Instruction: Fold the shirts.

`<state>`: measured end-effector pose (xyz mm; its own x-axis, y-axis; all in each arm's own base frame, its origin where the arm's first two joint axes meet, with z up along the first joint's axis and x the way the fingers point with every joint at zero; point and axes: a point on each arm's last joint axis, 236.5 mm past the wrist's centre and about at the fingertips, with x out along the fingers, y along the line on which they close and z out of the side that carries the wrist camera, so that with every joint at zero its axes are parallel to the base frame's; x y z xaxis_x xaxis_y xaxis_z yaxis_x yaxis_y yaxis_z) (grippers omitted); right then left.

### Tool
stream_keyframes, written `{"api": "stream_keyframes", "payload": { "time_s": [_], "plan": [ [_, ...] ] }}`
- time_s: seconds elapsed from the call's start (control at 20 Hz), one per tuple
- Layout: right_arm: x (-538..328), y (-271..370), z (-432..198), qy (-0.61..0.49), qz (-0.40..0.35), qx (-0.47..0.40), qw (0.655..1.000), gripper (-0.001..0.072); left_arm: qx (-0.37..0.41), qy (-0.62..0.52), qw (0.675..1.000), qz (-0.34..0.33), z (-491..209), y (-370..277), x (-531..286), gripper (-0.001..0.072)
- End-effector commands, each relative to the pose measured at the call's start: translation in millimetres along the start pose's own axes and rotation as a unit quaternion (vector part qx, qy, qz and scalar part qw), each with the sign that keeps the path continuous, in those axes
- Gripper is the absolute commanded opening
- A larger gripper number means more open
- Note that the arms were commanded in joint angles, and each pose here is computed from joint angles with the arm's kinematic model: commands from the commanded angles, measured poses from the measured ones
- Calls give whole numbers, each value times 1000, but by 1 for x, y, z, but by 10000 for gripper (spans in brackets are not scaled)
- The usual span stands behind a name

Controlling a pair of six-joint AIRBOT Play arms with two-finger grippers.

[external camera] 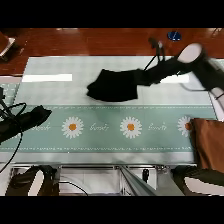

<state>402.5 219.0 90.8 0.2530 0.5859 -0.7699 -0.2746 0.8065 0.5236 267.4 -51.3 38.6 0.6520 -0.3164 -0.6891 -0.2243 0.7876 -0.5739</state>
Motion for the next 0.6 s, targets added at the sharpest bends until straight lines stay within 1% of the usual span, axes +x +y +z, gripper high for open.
{"api": "stream_keyframes", "payload": {
  "time_s": [0.0, 0.15, 0.3, 0.4, 0.55],
  "plan": [
    [-77, -1, 23, -38, -70, -39, 996, 23, 0, 0, 1000, 0, 0, 0, 0, 24],
    [-142, -16, 36, -83, -94, -16, 992, 23, 0, 0, 1000, 0, 0, 0, 0, 25],
    [-201, -50, 31, -121, -128, 40, 984, 23, -1, -2, 1000, 0, 1, 0, 0, 25],
    [-238, -87, 14, -132, -156, 101, 974, 23, -1, -2, 1000, -1, 1, 0, 0, 25],
    [-279, -132, -32, -111, -189, 191, 957, 23, 0, -2, 1000, 0, 1, 0, 0, 25]
  ]
}}
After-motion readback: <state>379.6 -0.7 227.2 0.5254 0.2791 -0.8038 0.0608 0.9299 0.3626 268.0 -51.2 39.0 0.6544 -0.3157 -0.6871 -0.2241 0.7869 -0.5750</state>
